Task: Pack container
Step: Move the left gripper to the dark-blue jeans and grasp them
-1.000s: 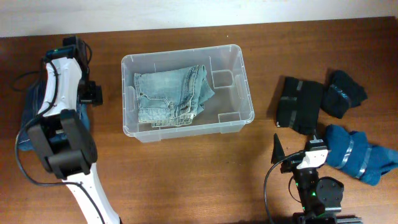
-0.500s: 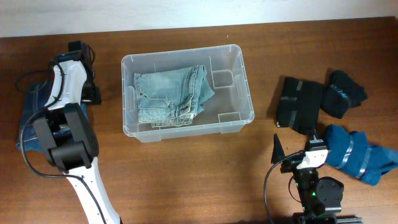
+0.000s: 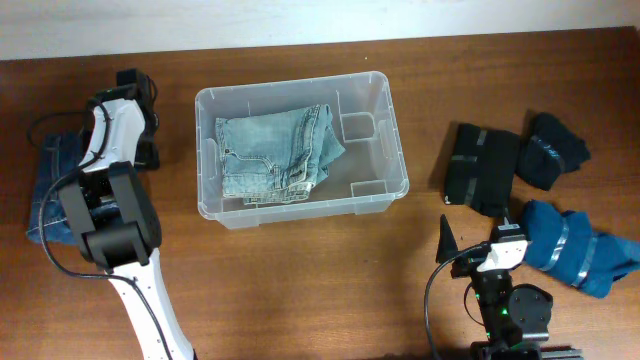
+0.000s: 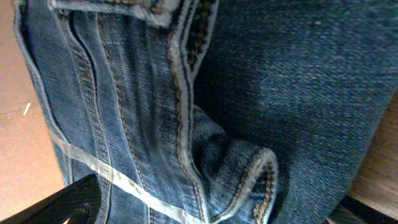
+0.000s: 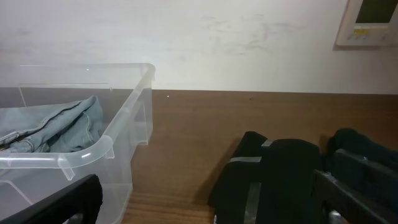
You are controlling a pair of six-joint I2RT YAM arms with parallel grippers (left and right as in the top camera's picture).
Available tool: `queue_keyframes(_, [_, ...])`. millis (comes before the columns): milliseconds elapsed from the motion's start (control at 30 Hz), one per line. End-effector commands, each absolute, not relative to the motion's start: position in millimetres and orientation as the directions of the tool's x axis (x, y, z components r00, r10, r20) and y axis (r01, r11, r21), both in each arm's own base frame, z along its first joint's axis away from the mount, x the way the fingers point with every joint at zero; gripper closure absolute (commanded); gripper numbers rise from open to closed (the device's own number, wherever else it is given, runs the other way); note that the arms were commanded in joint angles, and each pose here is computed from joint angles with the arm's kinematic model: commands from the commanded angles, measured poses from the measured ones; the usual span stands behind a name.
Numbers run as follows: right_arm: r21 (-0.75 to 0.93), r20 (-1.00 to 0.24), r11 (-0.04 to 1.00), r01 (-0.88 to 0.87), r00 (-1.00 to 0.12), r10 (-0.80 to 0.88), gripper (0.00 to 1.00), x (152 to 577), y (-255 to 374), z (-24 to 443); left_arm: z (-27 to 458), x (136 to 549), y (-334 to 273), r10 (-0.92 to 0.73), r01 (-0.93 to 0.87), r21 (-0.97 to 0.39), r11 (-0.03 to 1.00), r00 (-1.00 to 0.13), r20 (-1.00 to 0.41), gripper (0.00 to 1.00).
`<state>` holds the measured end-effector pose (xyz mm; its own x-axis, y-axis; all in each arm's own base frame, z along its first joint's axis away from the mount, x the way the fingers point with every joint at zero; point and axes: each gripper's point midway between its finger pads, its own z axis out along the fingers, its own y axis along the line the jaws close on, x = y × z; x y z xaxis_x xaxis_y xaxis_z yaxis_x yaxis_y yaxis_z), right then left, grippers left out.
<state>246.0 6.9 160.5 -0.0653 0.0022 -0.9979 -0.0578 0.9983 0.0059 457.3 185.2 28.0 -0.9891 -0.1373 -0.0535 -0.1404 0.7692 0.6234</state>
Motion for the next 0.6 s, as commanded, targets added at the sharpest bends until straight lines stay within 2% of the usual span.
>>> queue_keyframes(0, [0.008, -0.998, 0.998, -0.066, -0.067, 0.004, 0.02, 246, 8, 159, -7, 443, 202, -0.193, -0.154, 0.627, 0.764, -0.981, -0.005, 0.1])
queue_keyframes(67, [0.008, -0.998, 0.998, -0.066, -0.067, 0.004, 0.02, 246, 8, 159, -7, 443, 206, -0.201, -0.163, 0.627, 0.762, -0.98, -0.011, 0.28])
queue_keyframes(100, [0.008, -0.998, 0.998, -0.066, -0.067, 0.004, 0.02, 246, 8, 159, -7, 443, 207, -0.203, -0.165, 0.627, 0.761, -0.979, -0.012, 0.42])
queue_keyframes(200, [0.008, -0.998, 0.998, -0.066, -0.067, 0.004, 0.02, 246, 8, 159, -7, 443, 207, -0.203, -0.165, 0.627, 0.761, -0.979, -0.012, 0.73])
queue_keyframes(267, [0.008, -0.998, 0.998, -0.066, -0.067, 0.004, 0.02, 246, 8, 159, -7, 443, 207, -0.202, -0.165, 0.627, 0.761, -0.979, -0.012, 0.85])
queue_keyframes(300, [0.008, -0.998, 0.998, -0.066, -0.067, 0.004, 0.02, 246, 8, 159, -7, 443, 207, -0.203, -0.165, 0.627, 0.761, -0.979, -0.012, 0.93])
queue_keyframes(367, [0.008, -0.998, 0.998, -0.066, -0.066, 0.004, 0.02, 246, 8, 159, -6, 443, 206, -0.2, -0.162, 0.627, 0.762, -0.98, -0.01, 0.99])
queue_keyframes(567, [0.008, -0.998, 0.998, -0.066, -0.067, 0.004, 0.02, 246, 8, 159, 19, 455, 196, -0.193, -0.168, 0.584, 0.794, -0.981, -0.019, 1.0])
